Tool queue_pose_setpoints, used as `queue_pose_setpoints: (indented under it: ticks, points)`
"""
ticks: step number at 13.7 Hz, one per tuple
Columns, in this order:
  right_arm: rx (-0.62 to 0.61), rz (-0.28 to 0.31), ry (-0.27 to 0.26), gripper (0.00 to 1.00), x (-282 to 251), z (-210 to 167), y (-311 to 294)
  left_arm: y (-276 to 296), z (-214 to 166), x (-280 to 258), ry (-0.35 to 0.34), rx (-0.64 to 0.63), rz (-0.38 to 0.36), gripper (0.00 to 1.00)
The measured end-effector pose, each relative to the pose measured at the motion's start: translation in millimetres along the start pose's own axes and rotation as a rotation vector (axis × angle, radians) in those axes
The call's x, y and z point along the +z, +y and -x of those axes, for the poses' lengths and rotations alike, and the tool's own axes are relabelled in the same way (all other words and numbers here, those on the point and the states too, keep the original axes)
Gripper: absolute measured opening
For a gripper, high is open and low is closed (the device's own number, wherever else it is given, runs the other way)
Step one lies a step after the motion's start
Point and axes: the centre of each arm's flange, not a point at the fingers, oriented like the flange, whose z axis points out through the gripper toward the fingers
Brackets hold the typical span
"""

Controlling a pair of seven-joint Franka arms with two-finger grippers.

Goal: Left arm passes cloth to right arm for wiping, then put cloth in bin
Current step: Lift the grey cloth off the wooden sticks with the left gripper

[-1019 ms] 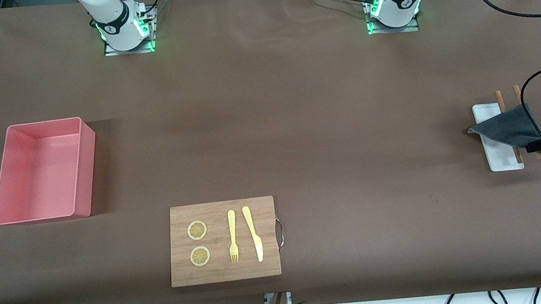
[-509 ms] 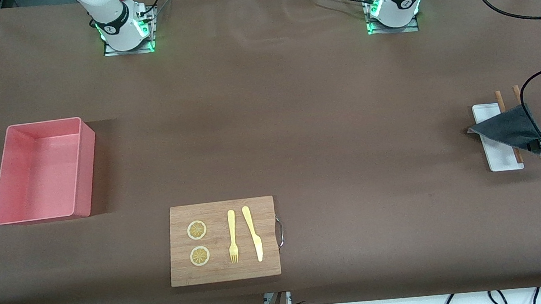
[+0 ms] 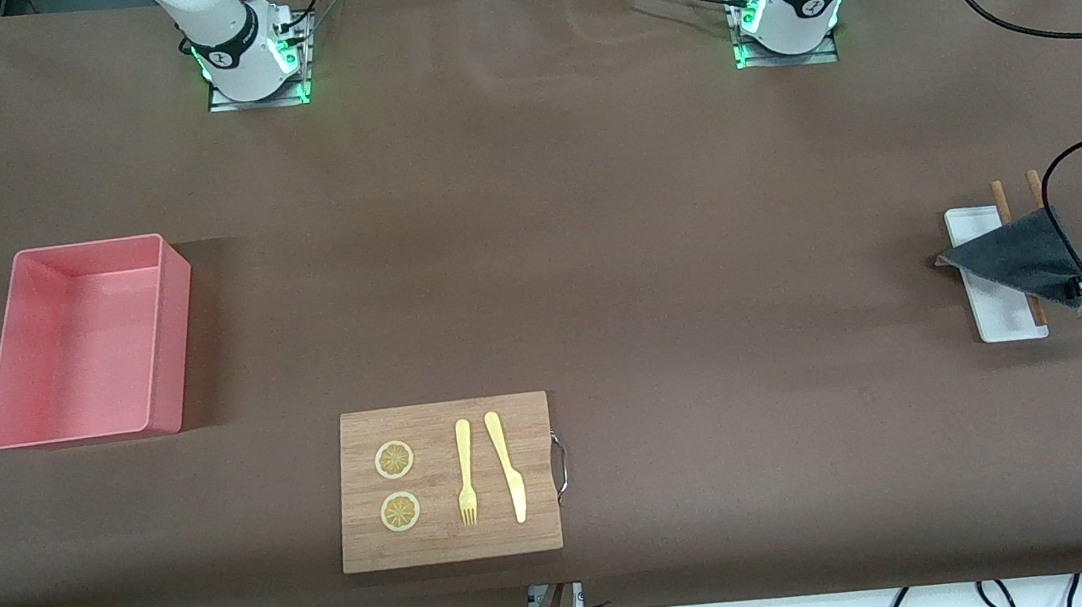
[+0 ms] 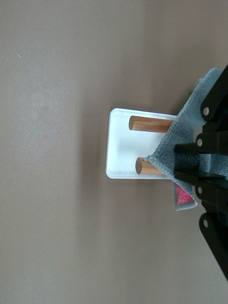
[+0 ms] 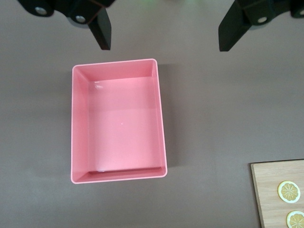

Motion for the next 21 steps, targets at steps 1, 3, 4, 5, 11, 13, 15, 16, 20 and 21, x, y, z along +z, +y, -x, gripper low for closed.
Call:
queue_pose_setpoints:
  ticks: [1, 3, 4, 5, 11, 13, 15, 16, 20, 21]
  points:
    - [0.0, 0.0, 0.0, 1.0, 0.0, 0.0, 0.1, 0.0, 0.0, 0.0, 0.0, 0.002, 0.0, 0.21]
    - [0.0, 0.0, -0.001, 1.0, 0.5, -0.3, 0.2, 0.1, 0.2, 1.0, -0.002, 0.003, 0.001, 0.22]
    - [0.0, 0.0, -0.002, 1.0, 1.2, -0.6, 0.2, 0.2, 0.2, 3.0, -0.005, 0.004, 0.002, 0.22]
    - [0.0, -0.001, -0.003, 1.0, 1.7, -1.0, 0.2, 0.3, 0.0, 5.4, -0.009, 0.004, 0.003, 0.22]
    - [-0.003, -0.004, -0.011, 1.0, 6.4, -3.8, -1.9, -0.7, 0.0, 7.1, -0.011, 0.003, 0.003, 0.23]
    - [-0.003, -0.005, -0.02, 1.0, 11.0, -6.4, -2.0, -0.9, 0.1, 7.1, -0.011, 0.003, 0.003, 0.2]
    - [-0.004, -0.006, -0.024, 1.0, 13.7, -7.9, -2.4, -1.9, 0.3, 7.0, -0.011, 0.002, 0.001, 0.13]
    - [-0.005, -0.006, -0.025, 1.0, 14.3, -8.3, -2.6, -2.7, 0.6, 7.1, -0.011, 0.003, 0.001, 0.08]
    - [-0.008, -0.006, -0.025, 1.0, 14.3, -8.4, -4.0, -3.4, 0.8, 7.1, -0.011, 0.006, 0.001, 0.07]
    - [-0.01, -0.006, -0.025, 1.0, 14.3, -8.5, -5.2, -3.2, 0.7, 7.0, -0.011, 0.007, 0.001, 0.07]
